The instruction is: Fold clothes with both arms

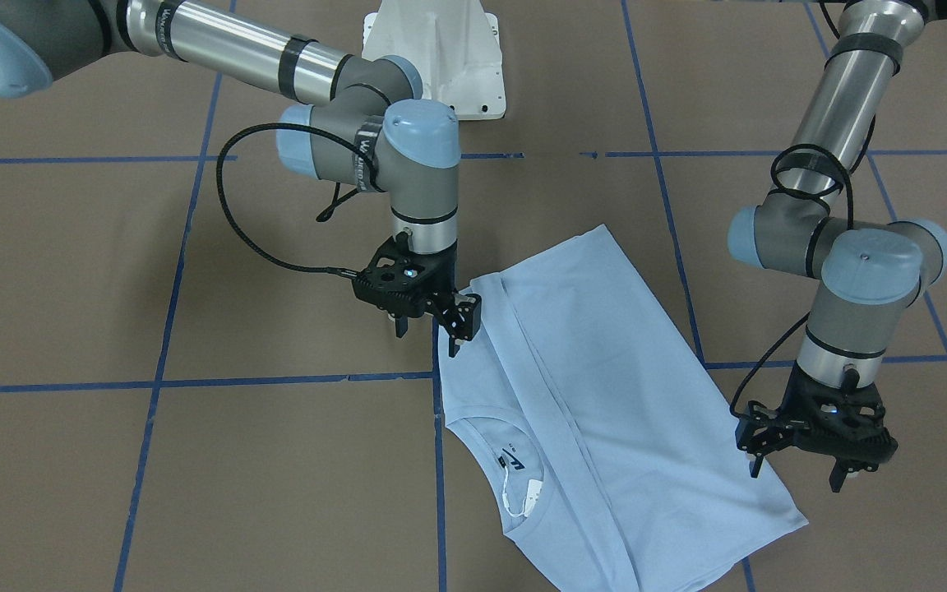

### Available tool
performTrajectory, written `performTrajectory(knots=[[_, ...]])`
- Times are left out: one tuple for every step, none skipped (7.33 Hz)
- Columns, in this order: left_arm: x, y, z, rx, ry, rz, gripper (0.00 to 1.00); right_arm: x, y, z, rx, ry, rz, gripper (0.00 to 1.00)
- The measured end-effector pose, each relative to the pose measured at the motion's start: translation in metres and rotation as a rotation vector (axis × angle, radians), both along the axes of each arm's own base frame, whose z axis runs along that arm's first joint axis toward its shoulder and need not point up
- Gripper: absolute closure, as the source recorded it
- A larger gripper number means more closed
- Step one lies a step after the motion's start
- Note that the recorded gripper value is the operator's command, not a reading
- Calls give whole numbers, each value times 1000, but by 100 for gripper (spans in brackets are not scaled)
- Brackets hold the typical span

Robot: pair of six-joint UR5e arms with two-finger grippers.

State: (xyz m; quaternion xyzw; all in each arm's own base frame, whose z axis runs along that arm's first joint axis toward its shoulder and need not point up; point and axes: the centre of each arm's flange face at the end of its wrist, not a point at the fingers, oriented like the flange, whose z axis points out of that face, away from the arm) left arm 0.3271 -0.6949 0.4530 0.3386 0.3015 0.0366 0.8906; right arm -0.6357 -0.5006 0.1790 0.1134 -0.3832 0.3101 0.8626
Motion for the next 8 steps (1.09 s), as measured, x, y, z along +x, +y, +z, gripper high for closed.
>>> performTrajectory(knots=[[0,1,-1,4,3,1,0,-14,8,-1,7,22,-11,41],[1,1,-1,6,5,1,0,-25,11,-1,6,41,-20,43],[1,1,-1,8,6,1,0,-32,11,1,3,56,-25,44],[1,1,-2,8,6,2,0,-38,14,4,-1,66,-30,43],[1,1,-2,9,6,2,0,-42,17,7,-4,74,-36,44],[1,1,-2,9,6,2,0,-46,20,9,-7,82,-42,45],[1,1,-2,9,6,2,0,-48,21,11,-10,92,-47,46],[1,1,-2,9,6,2,0,-48,22,12,-12,97,-49,53]])
